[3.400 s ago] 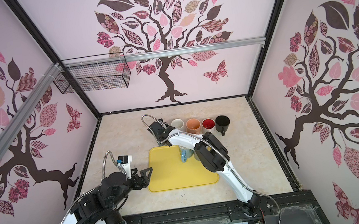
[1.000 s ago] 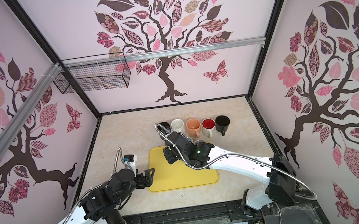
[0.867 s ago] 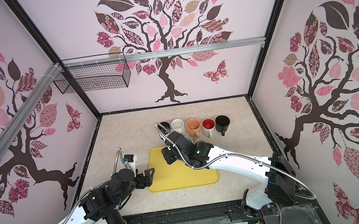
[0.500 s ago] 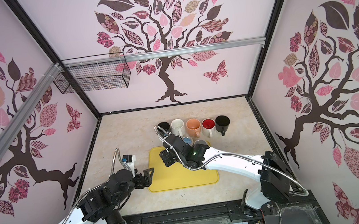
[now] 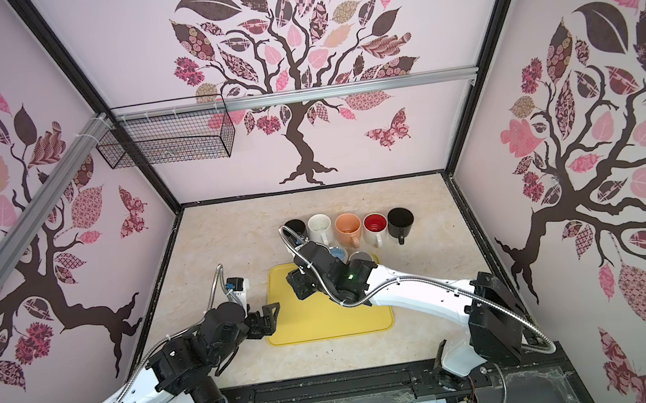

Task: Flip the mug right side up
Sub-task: 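Move left gripper over the upside-down blue butterfly mug while right gripper advances, then lower left gripper and close it on the blue butterfly mug, then lift and tilt the blue butterfly mug with left gripper while right gripper draws back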

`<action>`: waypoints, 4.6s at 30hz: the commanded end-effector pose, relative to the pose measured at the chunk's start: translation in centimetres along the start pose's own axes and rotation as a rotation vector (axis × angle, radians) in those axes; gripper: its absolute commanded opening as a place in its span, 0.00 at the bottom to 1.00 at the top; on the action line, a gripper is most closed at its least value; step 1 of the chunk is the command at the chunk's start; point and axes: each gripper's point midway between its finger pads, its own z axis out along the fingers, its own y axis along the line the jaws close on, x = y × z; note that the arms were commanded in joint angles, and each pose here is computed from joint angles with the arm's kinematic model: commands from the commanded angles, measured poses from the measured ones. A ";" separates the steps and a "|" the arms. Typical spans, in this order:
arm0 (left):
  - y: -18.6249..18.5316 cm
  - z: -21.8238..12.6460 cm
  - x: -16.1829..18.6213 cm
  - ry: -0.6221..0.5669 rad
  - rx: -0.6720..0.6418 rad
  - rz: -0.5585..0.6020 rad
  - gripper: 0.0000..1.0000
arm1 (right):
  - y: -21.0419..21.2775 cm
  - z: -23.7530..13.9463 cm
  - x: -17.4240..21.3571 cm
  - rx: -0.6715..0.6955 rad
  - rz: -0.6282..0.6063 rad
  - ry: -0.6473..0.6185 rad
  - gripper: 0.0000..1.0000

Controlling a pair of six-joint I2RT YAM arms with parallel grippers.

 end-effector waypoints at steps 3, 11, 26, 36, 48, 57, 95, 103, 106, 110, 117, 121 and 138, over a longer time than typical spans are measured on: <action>-2.0 0.9 -0.5 -0.006 0.071 0.029 0.93 | -2.9 -1.6 -1.1 -0.026 0.113 -0.036 0.46; -5.3 3.0 -0.4 0.066 0.135 0.105 0.91 | -8.2 -5.2 -2.3 0.159 0.119 -0.121 0.48; -12.8 9.7 -3.5 0.099 0.131 0.243 0.84 | -14.5 -10.1 -1.9 0.275 0.225 -0.229 0.48; -14.2 14.5 -3.9 0.161 0.094 0.258 0.79 | -15.2 -9.5 -0.3 0.286 0.220 -0.214 0.48; -14.2 17.9 -3.4 0.218 0.066 0.269 0.61 | -15.7 -9.8 -0.7 0.277 0.234 -0.242 0.48; -13.4 19.1 -2.9 0.244 0.023 0.294 0.52 | -15.6 -9.9 -0.7 0.259 0.239 -0.249 0.48; -10.2 9.8 -6.6 0.068 0.043 0.251 0.00 | -10.8 -10.0 -2.7 0.000 0.250 -0.262 0.46; -8.5 4.4 -9.1 -0.058 0.066 0.190 0.00 | -8.6 -10.2 -4.0 -0.119 0.291 -0.296 0.46; -7.6 2.3 -10.2 -0.111 0.071 0.162 0.00 | -7.0 -9.8 -4.1 -0.153 0.272 -0.296 0.46; -5.3 0.2 -11.8 -0.166 0.055 0.110 0.00 | -4.9 -8.7 -3.8 -0.214 0.282 -0.280 0.46; -2.5 -3.6 -14.6 -0.292 0.150 -0.059 0.00 | -1.4 -8.3 -3.2 -0.482 0.387 -0.286 0.50; -3.4 -5.1 -15.4 -0.369 0.281 -0.153 0.00 | 0.9 -8.4 -3.4 -0.656 0.451 -0.274 0.55; -7.1 -8.2 -17.8 -0.505 0.667 -0.408 0.00 | 3.6 -9.2 -5.4 -0.969 0.601 -0.279 0.57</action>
